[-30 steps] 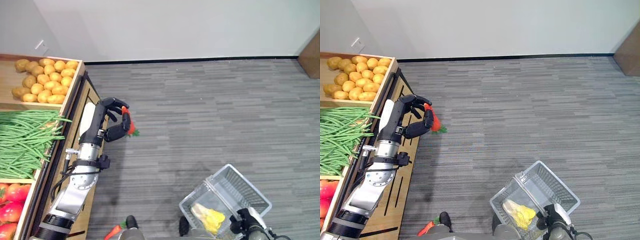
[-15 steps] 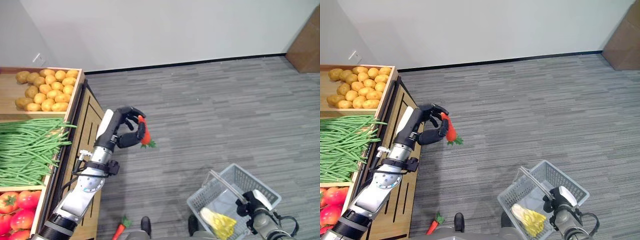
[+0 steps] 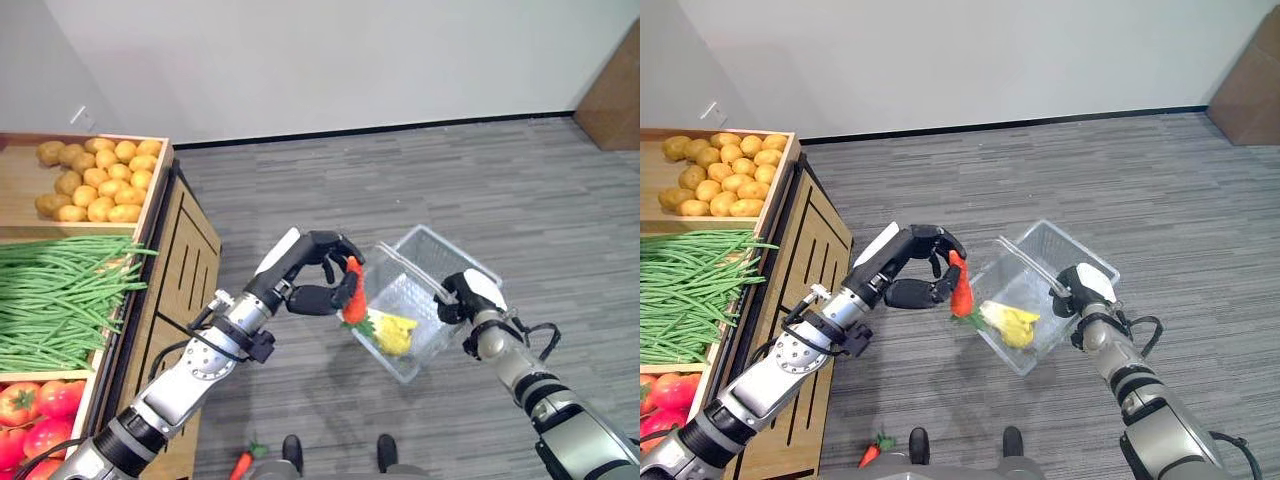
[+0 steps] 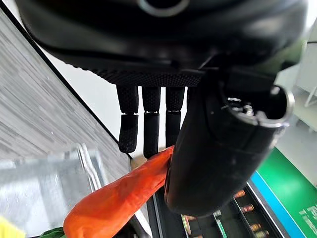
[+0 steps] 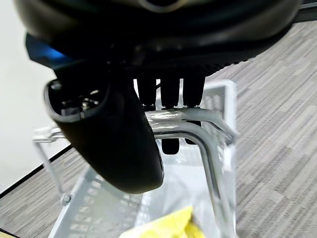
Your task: Get the vegetables into the basket
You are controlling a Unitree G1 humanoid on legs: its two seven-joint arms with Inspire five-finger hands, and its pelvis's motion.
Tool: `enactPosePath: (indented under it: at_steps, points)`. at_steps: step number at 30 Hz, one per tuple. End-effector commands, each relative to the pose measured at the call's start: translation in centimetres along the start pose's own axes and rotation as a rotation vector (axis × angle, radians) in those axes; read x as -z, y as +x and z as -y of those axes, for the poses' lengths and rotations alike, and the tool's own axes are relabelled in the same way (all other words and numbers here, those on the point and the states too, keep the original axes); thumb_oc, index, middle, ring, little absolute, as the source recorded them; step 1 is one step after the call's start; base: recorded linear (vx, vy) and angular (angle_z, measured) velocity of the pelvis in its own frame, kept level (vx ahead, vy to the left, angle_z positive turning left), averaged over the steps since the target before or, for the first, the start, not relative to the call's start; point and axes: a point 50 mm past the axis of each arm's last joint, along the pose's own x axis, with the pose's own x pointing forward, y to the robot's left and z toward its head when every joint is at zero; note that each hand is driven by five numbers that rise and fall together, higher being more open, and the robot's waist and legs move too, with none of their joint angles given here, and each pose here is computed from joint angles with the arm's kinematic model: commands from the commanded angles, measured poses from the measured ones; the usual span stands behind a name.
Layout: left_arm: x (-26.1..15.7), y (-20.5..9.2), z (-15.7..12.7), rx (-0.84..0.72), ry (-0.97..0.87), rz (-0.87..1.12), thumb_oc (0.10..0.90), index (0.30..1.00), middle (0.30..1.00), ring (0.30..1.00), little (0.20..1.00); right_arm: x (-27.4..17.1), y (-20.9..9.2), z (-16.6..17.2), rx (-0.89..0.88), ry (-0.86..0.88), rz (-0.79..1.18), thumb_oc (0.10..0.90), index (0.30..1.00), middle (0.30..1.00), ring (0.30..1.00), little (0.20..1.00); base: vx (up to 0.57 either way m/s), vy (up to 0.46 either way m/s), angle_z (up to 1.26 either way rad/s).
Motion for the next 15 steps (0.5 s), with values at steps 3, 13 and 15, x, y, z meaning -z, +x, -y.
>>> enactPosePath:
  at_steps: [3,13,15]
  points:
    - [-1.9,2.6,-0.3,-0.051,-0.013,0.151,0.400,0.300,0.300,0.300,0.300,-8.2,2.1,5.8,0.244,0.117,0.288,0.400,0.300,0.300,0.300,0.300,0.01,-0.016,-0.03]
    - [3.4,4.8,2.1,-0.107,0.079,-0.082,0.400,0.300,0.300,0.300,0.300,-12.6,0.6,6.3,0.264,0.239,0.498,0.400,0.300,0.300,0.300,0.300,0.01,-0.011,-0.04]
    - [4.2,5.0,2.5,-0.118,0.105,-0.120,0.400,0.300,0.300,0.300,0.300,-13.7,-0.3,6.3,0.263,0.299,0.562,0.400,0.300,0.300,0.300,0.300,0.01,0.004,-0.06]
